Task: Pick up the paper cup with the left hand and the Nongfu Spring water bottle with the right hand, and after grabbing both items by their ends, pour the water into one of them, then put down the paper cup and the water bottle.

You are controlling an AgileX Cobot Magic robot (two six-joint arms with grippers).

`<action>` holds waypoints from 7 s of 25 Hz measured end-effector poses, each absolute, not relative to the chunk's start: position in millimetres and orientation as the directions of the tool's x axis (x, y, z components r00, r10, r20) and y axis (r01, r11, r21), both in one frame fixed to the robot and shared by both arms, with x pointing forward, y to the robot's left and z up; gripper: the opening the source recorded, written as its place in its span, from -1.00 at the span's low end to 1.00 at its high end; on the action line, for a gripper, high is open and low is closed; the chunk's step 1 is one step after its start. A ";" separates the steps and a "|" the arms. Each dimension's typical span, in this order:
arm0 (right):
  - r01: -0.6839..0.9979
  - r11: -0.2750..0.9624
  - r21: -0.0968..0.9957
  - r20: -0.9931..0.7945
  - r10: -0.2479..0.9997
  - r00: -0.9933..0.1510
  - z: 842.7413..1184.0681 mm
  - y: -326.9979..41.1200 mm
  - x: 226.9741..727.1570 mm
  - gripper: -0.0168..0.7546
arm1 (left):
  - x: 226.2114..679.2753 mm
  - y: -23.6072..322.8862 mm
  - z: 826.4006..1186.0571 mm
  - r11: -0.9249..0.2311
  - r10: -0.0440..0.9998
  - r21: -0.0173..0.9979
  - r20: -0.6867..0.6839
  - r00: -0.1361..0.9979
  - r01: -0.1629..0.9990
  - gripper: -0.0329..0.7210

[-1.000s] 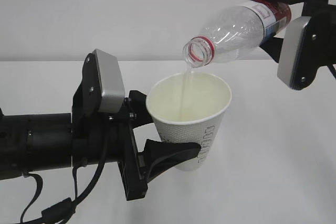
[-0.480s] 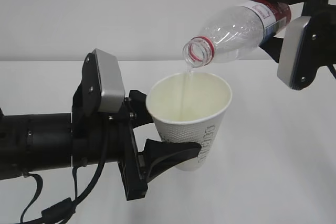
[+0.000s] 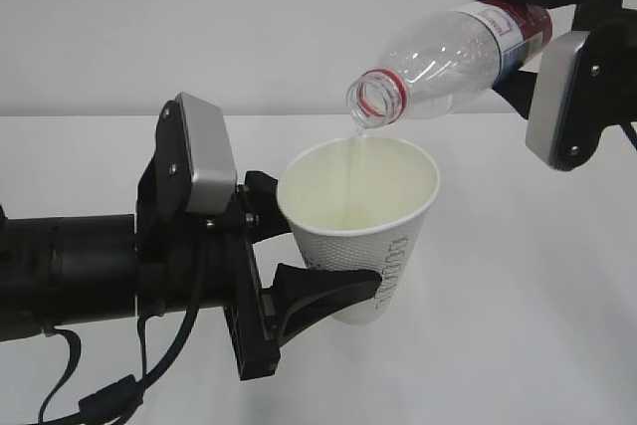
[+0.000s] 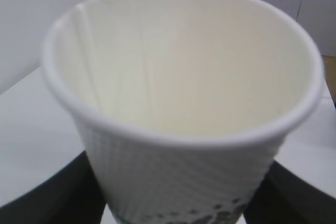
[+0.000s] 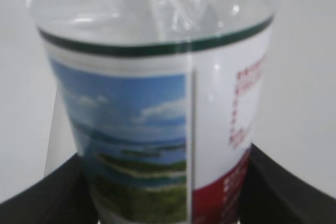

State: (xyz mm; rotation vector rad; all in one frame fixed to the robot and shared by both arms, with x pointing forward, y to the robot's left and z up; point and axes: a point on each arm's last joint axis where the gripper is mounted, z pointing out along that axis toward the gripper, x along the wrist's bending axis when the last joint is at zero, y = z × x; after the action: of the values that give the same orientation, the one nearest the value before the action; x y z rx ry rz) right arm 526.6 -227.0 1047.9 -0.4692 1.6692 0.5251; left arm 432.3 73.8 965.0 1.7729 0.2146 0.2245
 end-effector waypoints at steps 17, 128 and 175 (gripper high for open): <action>-0.577 0.813 0.077 -0.988 -0.016 -0.154 1047.9 -227.0 526.6 0.35 | 432.2 73.8 965.0 -0.209 0.265 0.978 0.035 0.964 0.022 0.46; -0.580 0.812 0.058 -0.989 -0.032 -0.143 1047.9 -227.0 526.6 0.35 | 432.1 73.5 965.1 -0.203 0.263 0.979 0.031 0.964 0.024 0.46; -0.580 0.813 0.038 -0.991 -0.046 -0.129 1048.2 -227.2 526.8 0.35 | 432.3 73.6 964.6 -0.196 0.273 0.978 -0.011 0.962 0.067 0.46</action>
State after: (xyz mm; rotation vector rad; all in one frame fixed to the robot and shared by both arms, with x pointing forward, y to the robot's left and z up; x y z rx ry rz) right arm 526.8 -227.2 1048.2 -0.4995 1.6535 0.4924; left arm 432.3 73.6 964.6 1.7647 0.2541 0.1897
